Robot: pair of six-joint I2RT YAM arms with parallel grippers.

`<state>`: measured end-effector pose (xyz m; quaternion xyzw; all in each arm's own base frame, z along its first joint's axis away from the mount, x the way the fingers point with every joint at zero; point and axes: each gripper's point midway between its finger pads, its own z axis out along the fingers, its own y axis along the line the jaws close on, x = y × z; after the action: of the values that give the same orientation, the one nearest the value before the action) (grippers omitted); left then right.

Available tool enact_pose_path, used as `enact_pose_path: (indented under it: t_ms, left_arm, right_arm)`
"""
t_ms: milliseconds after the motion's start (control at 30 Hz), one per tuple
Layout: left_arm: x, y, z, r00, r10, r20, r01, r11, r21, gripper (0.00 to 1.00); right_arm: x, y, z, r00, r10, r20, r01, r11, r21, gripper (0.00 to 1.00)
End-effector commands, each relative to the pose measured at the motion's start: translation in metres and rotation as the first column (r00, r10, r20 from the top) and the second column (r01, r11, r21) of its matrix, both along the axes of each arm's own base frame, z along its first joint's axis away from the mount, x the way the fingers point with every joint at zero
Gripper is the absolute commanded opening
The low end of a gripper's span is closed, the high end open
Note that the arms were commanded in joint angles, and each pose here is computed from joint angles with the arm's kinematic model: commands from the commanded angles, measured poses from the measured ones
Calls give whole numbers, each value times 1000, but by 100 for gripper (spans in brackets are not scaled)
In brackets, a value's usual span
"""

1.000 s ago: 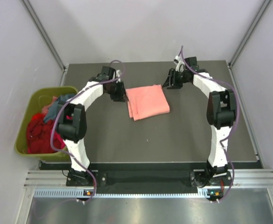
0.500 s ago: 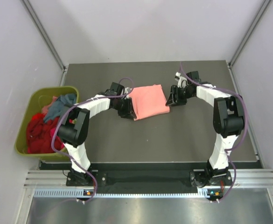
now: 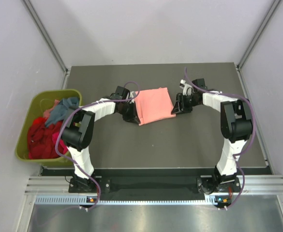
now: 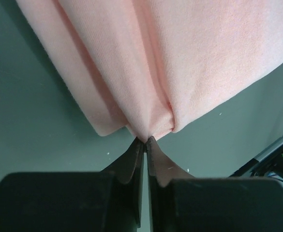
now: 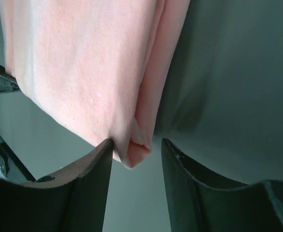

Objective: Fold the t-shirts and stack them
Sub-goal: Fold the tshirt

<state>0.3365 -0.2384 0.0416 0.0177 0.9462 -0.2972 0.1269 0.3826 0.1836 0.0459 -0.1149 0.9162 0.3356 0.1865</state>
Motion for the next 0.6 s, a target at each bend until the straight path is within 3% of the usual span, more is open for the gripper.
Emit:
enact_pose_path:
  t_ms: [0,33,133,167,200,367,567]
  left_arm:
    - [6,0,6,999,-21,39,21,1000,12,8]
    - [6,0,6,999,-23,40,23,1000,15,4]
    - [3,4,1,999,-27,25,26,999,36,0]
    - [2,6,0,999,-29,24,28,998,49,0]
    - [3,10,-2,999,-32,26,30,998,63,0]
    - [7,36,-4,999,-1,43,-6,984,177,0]
    - [11,53,0,998,4,64,-19,973,232,0]
  right_arm:
    - [1,14,11,996,56,72,-60,997,48,45]
    - [-1,15,9,995,59,74,-63,997,51,43]
    - [-2,13,8,995,48,84,-51,998,44,19]
    - [-2,12,8,995,43,90,-46,998,39,5]
    - [-2,11,11,994,39,102,-43,998,35,0]
    - [-2,3,9,994,4,114,-3,1000,-7,0]
    - [-1,2,15,992,-10,127,12,1000,-9,0]
